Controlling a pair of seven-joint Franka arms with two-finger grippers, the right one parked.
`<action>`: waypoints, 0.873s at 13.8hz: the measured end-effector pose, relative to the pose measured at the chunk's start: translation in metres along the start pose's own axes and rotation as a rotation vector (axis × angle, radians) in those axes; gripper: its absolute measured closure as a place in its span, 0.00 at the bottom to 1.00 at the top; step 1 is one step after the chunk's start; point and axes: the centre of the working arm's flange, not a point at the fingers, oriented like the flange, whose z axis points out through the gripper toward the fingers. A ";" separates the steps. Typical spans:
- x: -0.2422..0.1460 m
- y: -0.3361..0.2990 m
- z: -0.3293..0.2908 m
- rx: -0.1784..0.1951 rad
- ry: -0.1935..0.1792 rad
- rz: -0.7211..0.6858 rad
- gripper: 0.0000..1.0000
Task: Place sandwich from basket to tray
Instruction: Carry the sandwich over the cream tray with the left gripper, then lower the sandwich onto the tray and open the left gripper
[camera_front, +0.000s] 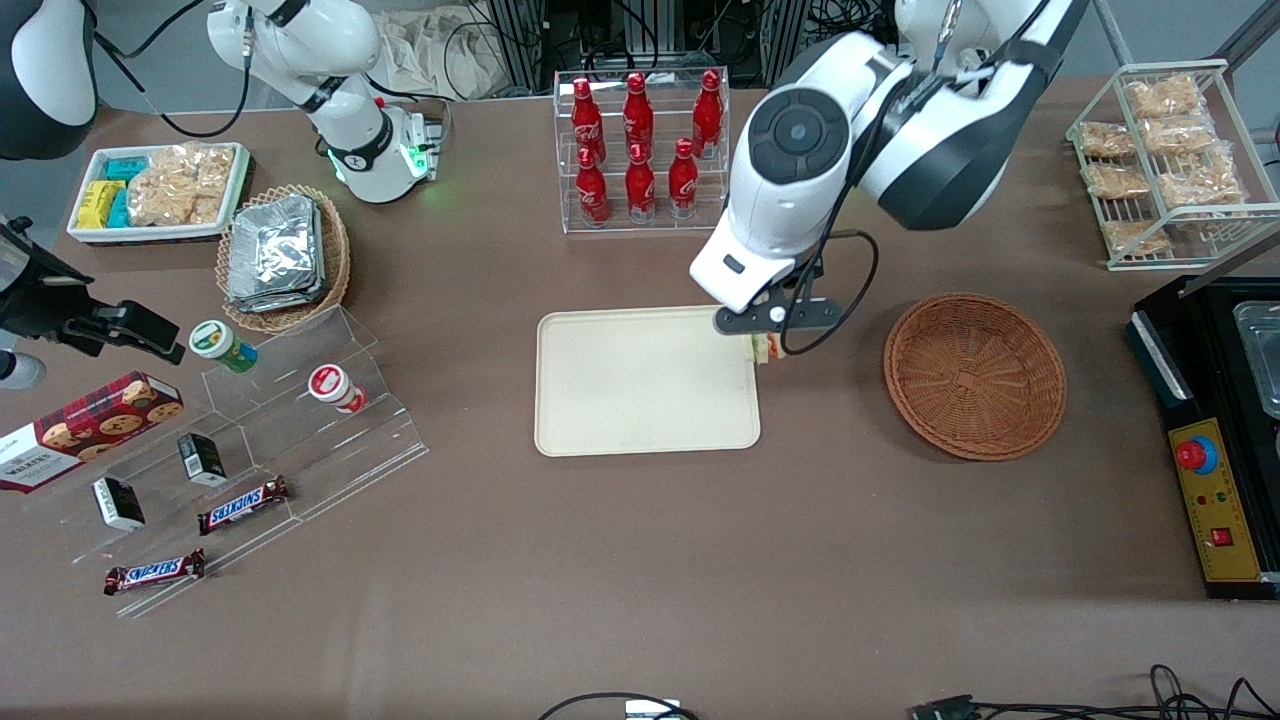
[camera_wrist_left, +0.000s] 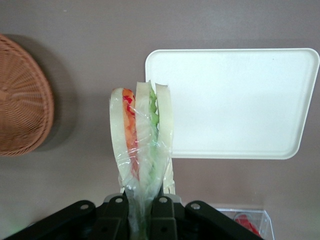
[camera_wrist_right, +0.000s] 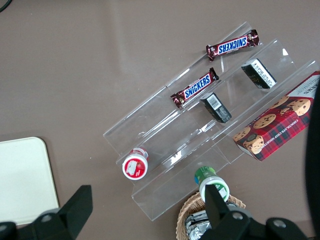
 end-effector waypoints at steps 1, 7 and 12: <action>0.002 0.005 0.023 -0.003 0.002 0.006 0.85; 0.008 0.015 0.165 0.031 0.024 0.075 0.85; 0.016 0.024 0.229 -0.010 0.024 0.090 0.85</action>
